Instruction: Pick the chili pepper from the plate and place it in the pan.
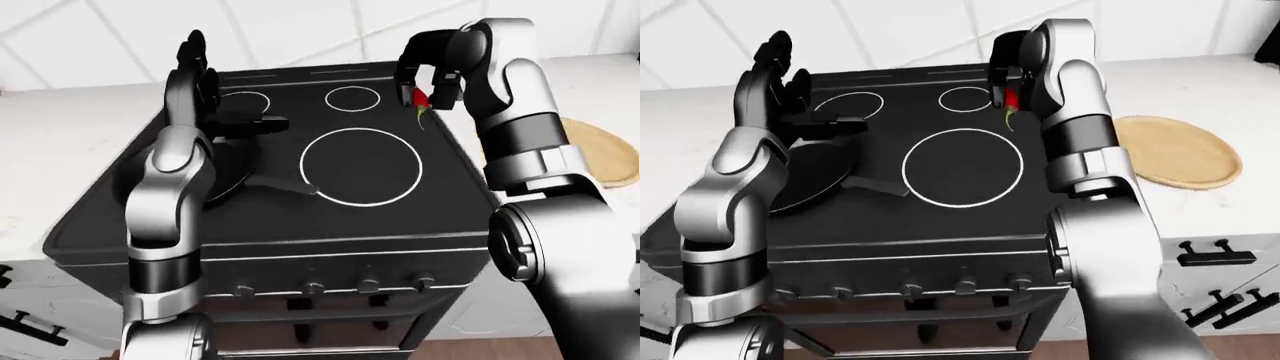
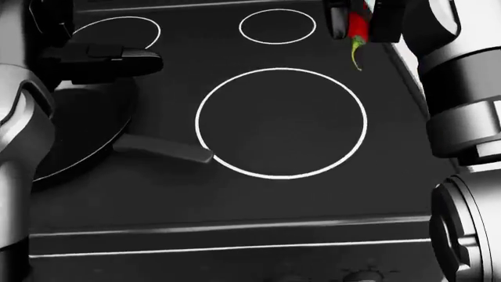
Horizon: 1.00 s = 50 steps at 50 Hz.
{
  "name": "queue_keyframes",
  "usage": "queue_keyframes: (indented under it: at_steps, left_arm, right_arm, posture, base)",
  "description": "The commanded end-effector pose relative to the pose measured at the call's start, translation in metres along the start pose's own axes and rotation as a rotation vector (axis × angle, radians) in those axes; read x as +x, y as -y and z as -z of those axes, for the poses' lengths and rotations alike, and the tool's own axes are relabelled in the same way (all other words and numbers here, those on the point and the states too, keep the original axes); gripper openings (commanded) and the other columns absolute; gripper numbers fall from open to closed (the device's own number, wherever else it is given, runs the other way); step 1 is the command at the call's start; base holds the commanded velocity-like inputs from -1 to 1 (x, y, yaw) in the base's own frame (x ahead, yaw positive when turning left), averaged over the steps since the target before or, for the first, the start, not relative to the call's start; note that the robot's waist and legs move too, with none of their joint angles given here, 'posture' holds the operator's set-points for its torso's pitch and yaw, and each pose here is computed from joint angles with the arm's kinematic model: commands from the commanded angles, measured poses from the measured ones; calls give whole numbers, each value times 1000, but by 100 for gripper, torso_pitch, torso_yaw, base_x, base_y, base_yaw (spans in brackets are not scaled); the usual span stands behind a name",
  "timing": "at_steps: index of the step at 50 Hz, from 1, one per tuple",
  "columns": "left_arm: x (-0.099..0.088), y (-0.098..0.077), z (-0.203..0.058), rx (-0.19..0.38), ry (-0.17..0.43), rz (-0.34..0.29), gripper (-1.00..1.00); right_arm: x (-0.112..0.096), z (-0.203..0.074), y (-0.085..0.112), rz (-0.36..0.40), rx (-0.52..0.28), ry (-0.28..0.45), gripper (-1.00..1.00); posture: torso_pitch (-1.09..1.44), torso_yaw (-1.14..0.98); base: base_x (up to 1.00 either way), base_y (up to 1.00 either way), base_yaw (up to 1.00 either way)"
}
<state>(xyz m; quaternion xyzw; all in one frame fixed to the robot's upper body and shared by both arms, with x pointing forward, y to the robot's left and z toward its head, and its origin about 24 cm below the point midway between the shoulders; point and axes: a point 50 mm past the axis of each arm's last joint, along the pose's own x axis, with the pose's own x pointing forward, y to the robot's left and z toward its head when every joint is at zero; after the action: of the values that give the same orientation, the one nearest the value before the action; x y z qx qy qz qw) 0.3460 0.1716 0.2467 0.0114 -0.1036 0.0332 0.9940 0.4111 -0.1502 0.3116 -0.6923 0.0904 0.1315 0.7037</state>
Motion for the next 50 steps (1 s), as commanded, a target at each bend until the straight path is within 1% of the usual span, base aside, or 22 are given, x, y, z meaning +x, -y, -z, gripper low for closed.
queue_keyframes:
  at_steps: [1, 25, 50]
  left_arm:
    - [-1, -5, -18, 0, 81, -19, 100]
    - [-1, -4, -19, 2, 82, -17, 100]
    - [-1, -4, -17, 4, 80, -14, 100]
  right_arm:
    - [-12, -8, 21, 87, -14, 27, -100]
    - [-10, -8, 17, 86, -11, 29, -100]
    - [-11, -9, 19, 88, -11, 30, -100]
  posture:
    - [0, 0]
    - [0, 0]
    - [0, 0]
  base:
    - [0, 43, 0]
    - [0, 43, 0]
    - [0, 43, 0]
